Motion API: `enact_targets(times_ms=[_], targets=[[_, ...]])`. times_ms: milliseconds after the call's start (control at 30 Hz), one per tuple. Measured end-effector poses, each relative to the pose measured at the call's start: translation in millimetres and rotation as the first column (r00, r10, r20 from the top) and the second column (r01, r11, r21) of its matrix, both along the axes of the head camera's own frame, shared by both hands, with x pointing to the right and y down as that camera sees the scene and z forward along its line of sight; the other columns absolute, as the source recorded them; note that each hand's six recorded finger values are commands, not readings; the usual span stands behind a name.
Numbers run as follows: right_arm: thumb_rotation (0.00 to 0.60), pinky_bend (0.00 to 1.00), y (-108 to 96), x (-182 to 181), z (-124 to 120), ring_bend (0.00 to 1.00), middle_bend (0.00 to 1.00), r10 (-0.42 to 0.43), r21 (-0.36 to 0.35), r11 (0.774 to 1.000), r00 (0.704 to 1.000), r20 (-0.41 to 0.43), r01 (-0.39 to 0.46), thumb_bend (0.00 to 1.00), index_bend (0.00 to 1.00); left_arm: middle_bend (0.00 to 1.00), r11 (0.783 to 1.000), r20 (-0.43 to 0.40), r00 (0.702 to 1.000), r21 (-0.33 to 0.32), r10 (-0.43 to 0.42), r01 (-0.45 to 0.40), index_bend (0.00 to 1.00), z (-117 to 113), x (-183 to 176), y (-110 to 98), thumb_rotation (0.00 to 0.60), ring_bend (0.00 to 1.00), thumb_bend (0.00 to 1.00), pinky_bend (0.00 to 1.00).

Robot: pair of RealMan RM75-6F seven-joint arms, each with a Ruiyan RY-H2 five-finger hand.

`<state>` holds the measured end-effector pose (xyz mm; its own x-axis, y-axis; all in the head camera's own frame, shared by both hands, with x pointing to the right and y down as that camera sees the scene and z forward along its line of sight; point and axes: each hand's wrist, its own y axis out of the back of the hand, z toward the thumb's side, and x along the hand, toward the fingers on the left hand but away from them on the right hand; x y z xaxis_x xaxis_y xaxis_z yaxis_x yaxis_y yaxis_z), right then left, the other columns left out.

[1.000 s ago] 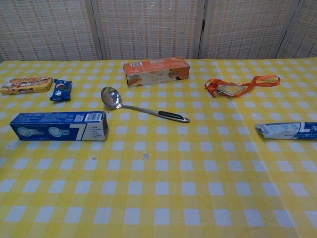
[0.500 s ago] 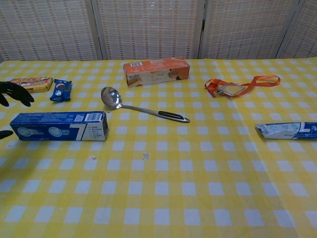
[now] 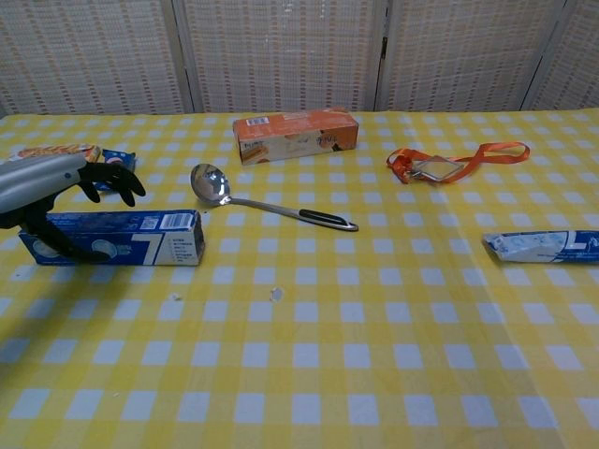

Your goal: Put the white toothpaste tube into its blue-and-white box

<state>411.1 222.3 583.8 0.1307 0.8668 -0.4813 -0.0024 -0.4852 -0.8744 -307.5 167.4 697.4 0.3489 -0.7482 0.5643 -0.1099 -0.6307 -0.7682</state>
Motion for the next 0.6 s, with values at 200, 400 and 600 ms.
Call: enact_targets(times_ms=[200, 400, 600], targets=[[0.600, 0.00, 1, 1, 2, 0.00, 0.00, 0.002, -0.010, 1.000, 1.000, -0.003, -0.002, 0.33, 0.00, 0.35, 1.000, 0.026, 1.000, -0.015, -0.015, 0.015, 0.28, 17, 1, -11, 0.600, 0.25, 0.21, 0.32], [0.600, 0.00, -2, 4, 4, 0.00, 0.00, 0.014, -0.013, 1.000, 1.000, -0.011, -0.014, 0.33, 0.00, 0.35, 0.998, 0.026, 0.999, -0.048, -0.038, 0.039, 0.30, 32, 1, -16, 0.600, 0.26, 0.21, 0.32], [0.600, 0.00, -2, 6, 7, 0.00, 0.00, 0.019, -0.023, 1.000, 1.000, -0.020, -0.020, 0.33, 0.00, 0.35, 0.996, 0.023, 0.999, -0.077, -0.041, 0.043, 0.32, 46, 6, -15, 0.600, 0.28, 0.21, 0.33]])
